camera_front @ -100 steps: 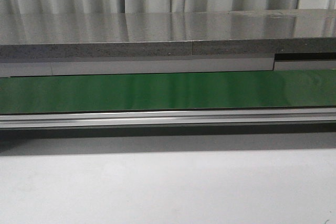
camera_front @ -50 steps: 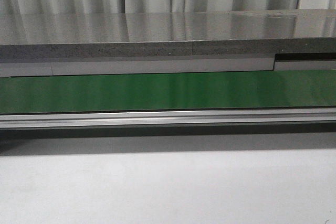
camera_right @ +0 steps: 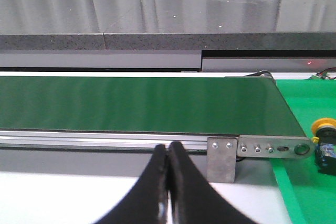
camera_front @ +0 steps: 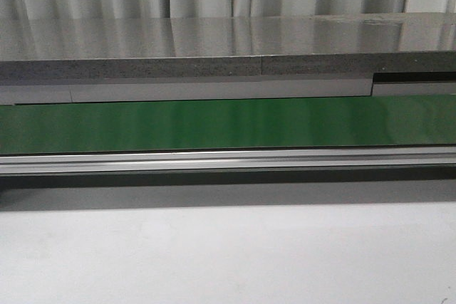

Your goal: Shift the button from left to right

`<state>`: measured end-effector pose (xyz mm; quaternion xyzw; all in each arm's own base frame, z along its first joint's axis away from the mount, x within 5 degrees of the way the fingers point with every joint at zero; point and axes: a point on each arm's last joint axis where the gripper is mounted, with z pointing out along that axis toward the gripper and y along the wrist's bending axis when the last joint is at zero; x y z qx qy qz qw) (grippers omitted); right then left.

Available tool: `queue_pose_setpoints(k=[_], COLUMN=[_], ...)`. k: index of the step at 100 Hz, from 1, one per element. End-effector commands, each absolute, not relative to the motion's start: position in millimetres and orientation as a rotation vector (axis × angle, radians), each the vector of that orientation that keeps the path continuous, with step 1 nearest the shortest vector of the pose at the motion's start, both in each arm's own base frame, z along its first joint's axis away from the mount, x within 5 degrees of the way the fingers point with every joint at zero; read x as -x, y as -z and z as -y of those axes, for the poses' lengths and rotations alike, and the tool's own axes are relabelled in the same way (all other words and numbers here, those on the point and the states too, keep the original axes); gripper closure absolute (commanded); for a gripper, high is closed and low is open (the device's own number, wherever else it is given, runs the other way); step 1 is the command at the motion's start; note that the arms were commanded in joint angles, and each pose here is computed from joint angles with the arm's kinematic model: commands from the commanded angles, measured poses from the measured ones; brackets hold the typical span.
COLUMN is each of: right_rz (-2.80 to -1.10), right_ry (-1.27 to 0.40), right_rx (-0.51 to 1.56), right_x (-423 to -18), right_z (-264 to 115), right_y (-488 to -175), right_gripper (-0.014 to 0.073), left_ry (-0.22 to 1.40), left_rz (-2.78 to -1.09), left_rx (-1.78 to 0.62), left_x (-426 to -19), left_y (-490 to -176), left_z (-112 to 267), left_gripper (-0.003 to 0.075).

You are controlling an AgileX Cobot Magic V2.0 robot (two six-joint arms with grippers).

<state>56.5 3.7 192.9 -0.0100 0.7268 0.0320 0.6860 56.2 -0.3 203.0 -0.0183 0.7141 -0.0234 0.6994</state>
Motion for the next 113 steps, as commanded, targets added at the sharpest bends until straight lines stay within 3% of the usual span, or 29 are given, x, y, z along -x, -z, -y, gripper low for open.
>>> queue_pose_setpoints(k=[1, 113], right_rz=[-1.511, -1.511], right_ry=[-0.065, -0.065], right_rx=[0.022, 0.022], right_x=[-54.7, -54.7], right_z=[-3.1, -3.1], right_y=[-207.3, -207.3], right_gripper=[0.0662, 0.0662], left_ry=[0.075, 0.077], left_rz=[-1.451, -1.429], left_rx=[0.040, 0.040], left_x=[-54.0, -55.1], left_y=[-210.6, -205.2], left_z=[1.0, 1.1], left_gripper=[0.0741, 0.0741])
